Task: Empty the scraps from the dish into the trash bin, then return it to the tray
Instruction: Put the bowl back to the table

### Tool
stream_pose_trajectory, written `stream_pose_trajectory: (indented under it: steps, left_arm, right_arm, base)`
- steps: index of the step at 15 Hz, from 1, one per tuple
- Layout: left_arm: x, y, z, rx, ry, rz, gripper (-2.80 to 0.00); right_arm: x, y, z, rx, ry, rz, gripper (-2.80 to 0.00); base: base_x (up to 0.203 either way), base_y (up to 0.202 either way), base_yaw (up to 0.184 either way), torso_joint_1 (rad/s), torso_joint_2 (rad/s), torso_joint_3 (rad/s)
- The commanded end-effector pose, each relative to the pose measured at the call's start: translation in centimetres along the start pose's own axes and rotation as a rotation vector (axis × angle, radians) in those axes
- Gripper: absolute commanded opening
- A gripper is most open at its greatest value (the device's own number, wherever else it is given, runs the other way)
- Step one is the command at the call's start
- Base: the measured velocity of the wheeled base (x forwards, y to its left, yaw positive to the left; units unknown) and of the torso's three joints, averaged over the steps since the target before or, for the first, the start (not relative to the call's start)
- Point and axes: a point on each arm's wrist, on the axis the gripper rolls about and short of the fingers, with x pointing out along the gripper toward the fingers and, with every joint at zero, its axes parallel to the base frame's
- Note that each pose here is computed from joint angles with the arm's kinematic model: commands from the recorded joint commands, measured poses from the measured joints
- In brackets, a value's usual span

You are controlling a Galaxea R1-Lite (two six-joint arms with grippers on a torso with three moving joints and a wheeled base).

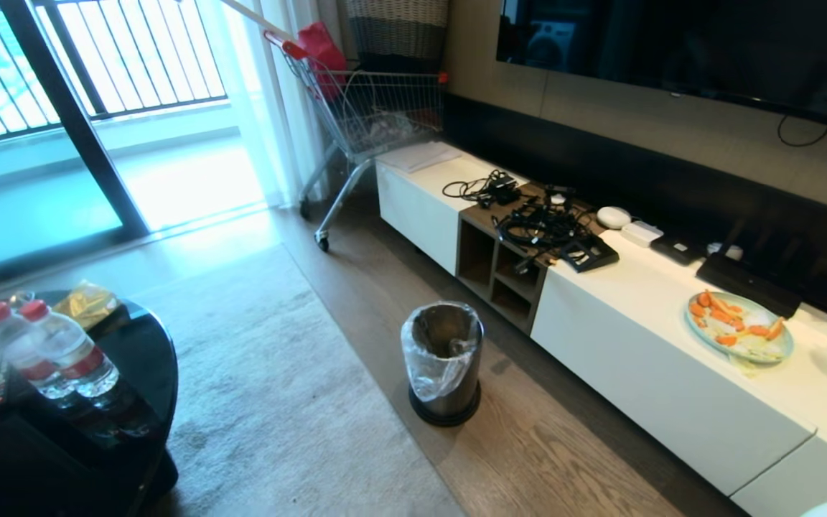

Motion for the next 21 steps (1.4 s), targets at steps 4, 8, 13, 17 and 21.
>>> stream_pose_trajectory:
  steps: [4,8,13,17,21]
  left_arm:
    - [0.00,0.00,0.01,-0.001,-0.001,0.001,-2.80]
    - [0.00,0.00,0.01,-0.001,-0.001,0.001,-2.80]
    - [0.00,0.00,0.01,-0.001,-0.001,0.001,-2.80]
    - [0.00,0.00,0.01,0.001,-0.001,0.001,-2.80]
    - [0.00,0.00,0.01,0.001,-0.001,0.001,-2.80]
  right_arm:
    - [0.01,0.00,0.01,0.003,0.000,0.001,-2.80]
    - [0.01,0.00,0.02,0.003,-0.001,0.001,-2.80]
    - [0.01,0.00,0.00,0.006,0.002,0.001,-2.80]
    - [0.00,0.00,0.04,0.007,0.001,-0.001,-2.80]
    - [0.00,0.00,0.02,0.007,0.002,-0.001,-2.80]
  base:
    - [-0.187,0.000,-0.001,0.002,0.00,0.003]
    - [-0.184,0.000,-0.001,0.000,0.00,0.002]
    - [-0.021,0.000,0.000,-0.001,0.00,0.002]
    - [0.000,-0.002,0.014,0.001,0.00,0.002]
    - [-0.001,-0.005,0.150,0.002,0.00,0.001]
